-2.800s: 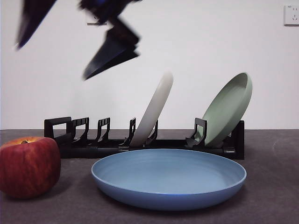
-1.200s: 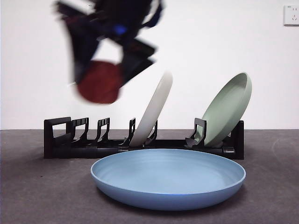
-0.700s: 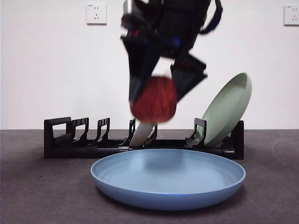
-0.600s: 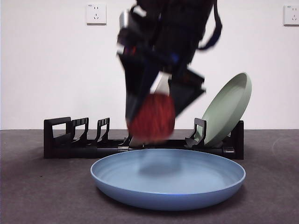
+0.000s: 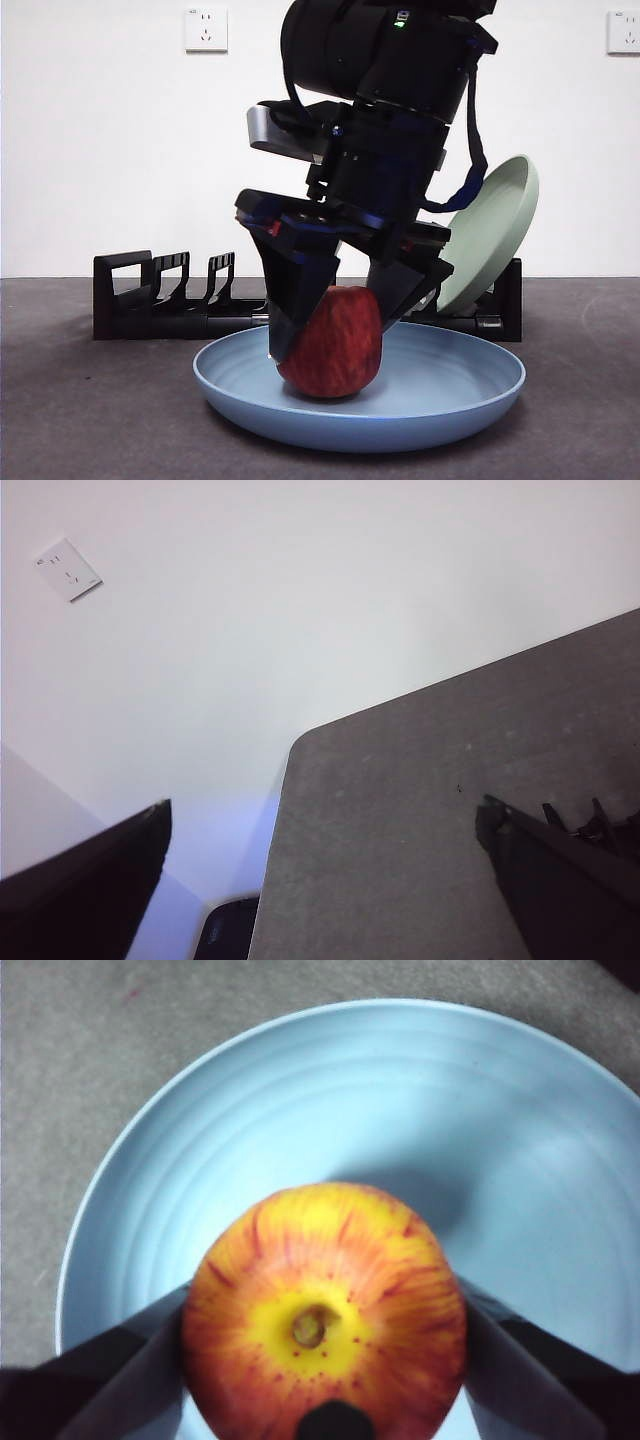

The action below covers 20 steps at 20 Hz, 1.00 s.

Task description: Take the blue plate from the plate rack,put the plate on the table,take the apple from the table,put the apple in the plate

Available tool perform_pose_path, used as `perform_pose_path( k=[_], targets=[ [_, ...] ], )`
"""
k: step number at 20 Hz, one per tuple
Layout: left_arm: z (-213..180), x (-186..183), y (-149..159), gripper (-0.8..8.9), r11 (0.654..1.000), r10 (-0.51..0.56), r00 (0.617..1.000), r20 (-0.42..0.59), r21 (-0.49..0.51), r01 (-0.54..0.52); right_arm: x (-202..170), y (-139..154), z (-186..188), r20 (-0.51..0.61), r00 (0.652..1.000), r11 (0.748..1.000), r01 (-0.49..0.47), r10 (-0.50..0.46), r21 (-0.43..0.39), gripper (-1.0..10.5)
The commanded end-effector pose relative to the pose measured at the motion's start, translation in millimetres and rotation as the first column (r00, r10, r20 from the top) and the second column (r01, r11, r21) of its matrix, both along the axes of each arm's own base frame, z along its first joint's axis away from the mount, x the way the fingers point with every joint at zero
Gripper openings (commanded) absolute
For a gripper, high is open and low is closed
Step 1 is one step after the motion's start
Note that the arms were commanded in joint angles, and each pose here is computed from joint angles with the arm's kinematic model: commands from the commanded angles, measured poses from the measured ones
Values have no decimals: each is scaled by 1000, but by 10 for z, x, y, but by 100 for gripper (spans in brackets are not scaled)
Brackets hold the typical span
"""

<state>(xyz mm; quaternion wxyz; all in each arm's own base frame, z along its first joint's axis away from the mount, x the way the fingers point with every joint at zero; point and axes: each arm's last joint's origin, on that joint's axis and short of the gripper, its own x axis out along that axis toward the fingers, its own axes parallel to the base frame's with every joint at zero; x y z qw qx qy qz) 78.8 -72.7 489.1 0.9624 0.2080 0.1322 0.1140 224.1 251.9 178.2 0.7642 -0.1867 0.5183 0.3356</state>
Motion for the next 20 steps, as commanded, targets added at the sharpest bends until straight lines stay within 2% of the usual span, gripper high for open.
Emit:
perform_pose_path(
  k=[1, 2, 3, 6, 9, 14, 17, 18, 20],
  targets=[
    [-10, -7, 15, 553, 1000, 7, 1000, -5, 4, -7, -42, -25, -107, -48, 999, 999, 21, -23, -33, 301],
    [-9, -7, 16, 553, 1000, 7, 1000, -5, 3, -7, -40, -29, -108, -39, 998, 998, 37, -39, -43, 432],
    [-10, -7, 15, 553, 1000, 7, 1000, -5, 3, -7, -37, -33, -108, -31, 998, 998, 47, -48, -52, 515],
    [-10, -7, 15, 553, 1000, 6, 1000, -6, 3, -6, -28, -42, -98, 1, 998, 995, 62, -62, -73, 536],
    [-18, -6, 4, 553, 999, -31, 999, -30, -13, 31, -26, -71, 15, 24, 998, 997, 67, -66, -45, 536],
    [-47, 9, -55, 540, 987, -152, 983, -106, -66, 145, -151, -243, 608, 141, 986, 992, 70, -85, 106, 534],
    [-66, 48, -153, 489, 965, -255, 954, -160, -110, 240, -340, -484, 1097, 238, 964, 971, 60, -116, 232, 529],
    [-66, 62, -188, 481, 954, -291, 941, -171, -121, 273, -408, -575, 1237, 266, 955, 961, 57, -131, 271, 497],
    [-61, 98, -275, 342, 926, -373, 908, -190, -136, 352, -569, -800, 1515, 322, 931, 935, 52, -172, 351, 313]
  ],
)
